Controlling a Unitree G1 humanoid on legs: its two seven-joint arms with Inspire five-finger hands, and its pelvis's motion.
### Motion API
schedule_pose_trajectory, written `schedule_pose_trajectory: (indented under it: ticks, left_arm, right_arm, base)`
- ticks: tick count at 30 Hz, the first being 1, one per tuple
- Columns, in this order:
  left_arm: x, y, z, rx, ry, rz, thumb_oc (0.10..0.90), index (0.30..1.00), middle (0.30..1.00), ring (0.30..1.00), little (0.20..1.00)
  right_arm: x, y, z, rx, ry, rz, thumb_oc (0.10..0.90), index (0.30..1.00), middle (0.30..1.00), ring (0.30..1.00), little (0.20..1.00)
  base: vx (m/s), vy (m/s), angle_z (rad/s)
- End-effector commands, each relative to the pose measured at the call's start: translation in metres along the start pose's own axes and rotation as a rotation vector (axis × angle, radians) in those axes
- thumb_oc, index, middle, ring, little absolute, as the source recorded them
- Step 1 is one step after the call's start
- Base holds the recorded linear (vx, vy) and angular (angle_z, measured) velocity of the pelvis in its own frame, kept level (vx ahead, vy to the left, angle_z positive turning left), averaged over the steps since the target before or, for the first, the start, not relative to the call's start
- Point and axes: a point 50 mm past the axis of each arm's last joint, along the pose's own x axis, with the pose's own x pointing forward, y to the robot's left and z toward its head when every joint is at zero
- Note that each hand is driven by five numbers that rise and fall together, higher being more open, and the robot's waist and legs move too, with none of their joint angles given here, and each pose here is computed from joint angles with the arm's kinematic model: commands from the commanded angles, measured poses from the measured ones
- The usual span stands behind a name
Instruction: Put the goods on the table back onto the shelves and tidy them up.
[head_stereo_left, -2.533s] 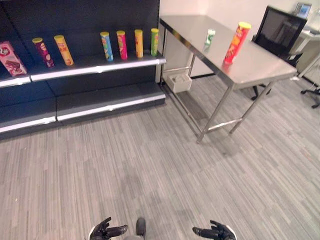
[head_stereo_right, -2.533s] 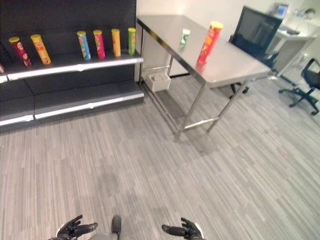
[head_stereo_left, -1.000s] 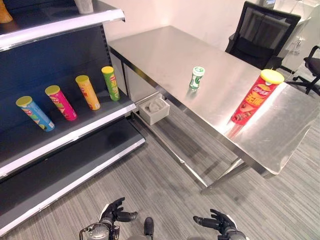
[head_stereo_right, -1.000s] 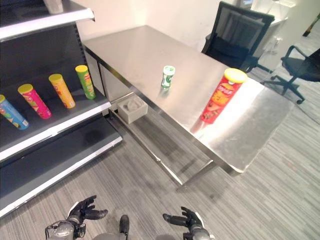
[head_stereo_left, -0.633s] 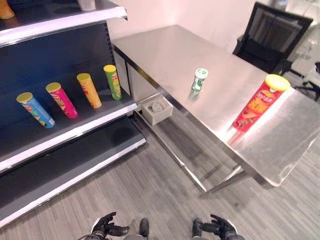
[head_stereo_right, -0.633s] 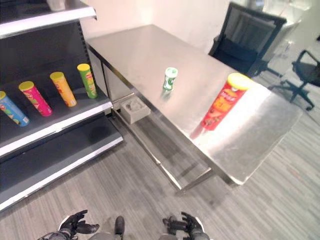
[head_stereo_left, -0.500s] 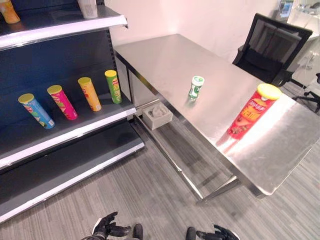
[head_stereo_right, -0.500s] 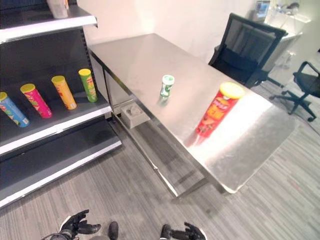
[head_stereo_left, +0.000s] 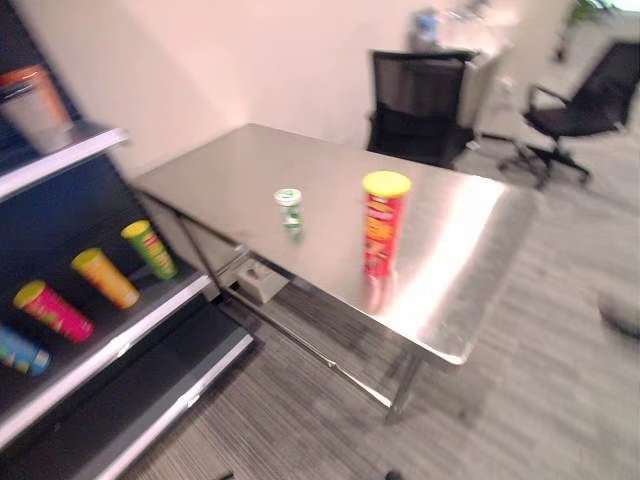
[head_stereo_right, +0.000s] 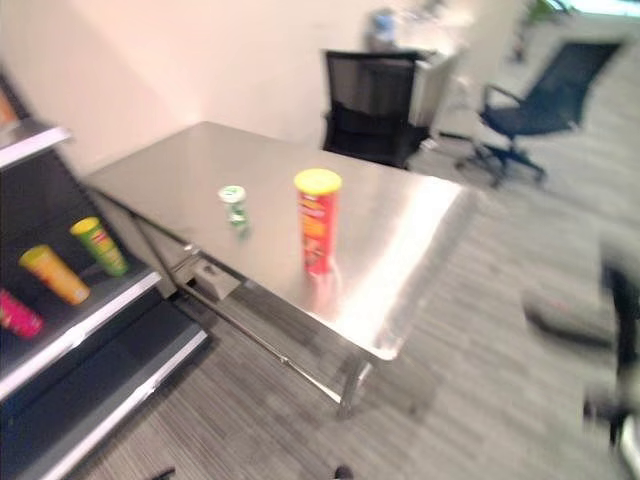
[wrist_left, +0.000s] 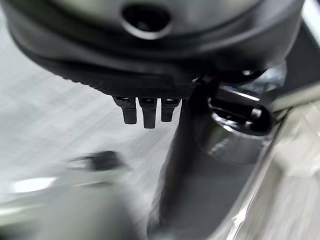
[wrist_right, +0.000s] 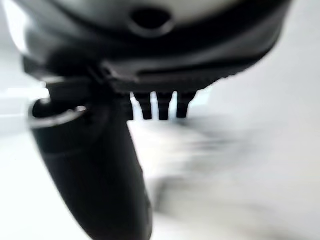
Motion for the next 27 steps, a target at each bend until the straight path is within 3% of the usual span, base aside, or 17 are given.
schedule_pose_trajectory:
  ticks: [1, 11, 27]
  left_arm:
    - [0.009, 0.003, 0.076, 0.134, -0.249, -0.048, 0.8, 0.9, 0.9, 0.9, 0.9]
    - [0.007, -0.004, 0.068, 0.148, -0.244, -0.088, 0.8, 0.9, 0.9, 0.9, 0.9]
    - [0.007, -0.001, 0.058, 0.152, -0.201, -0.075, 0.8, 0.9, 0.9, 0.9, 0.9]
  right_arm:
    - [0.001, -0.011, -0.066, 0.047, 0.146, -0.13, 0.8, 0.9, 0.9, 0.9, 0.9]
    - [0.041, -0.001, -0.046, 0.061, 0.002, -0.081, 0.8, 0.9, 0.9, 0.9, 0.9]
    - [0.045, 0.008, -0.068, 0.07, 0.094, -0.092, 0.8, 0.9, 0.9, 0.9, 0.9]
  base:
    - [-0.01, 0.024, 0.42]
    - [-0.01, 0.007, 0.31]
    - [0.0, -0.004, 0.09]
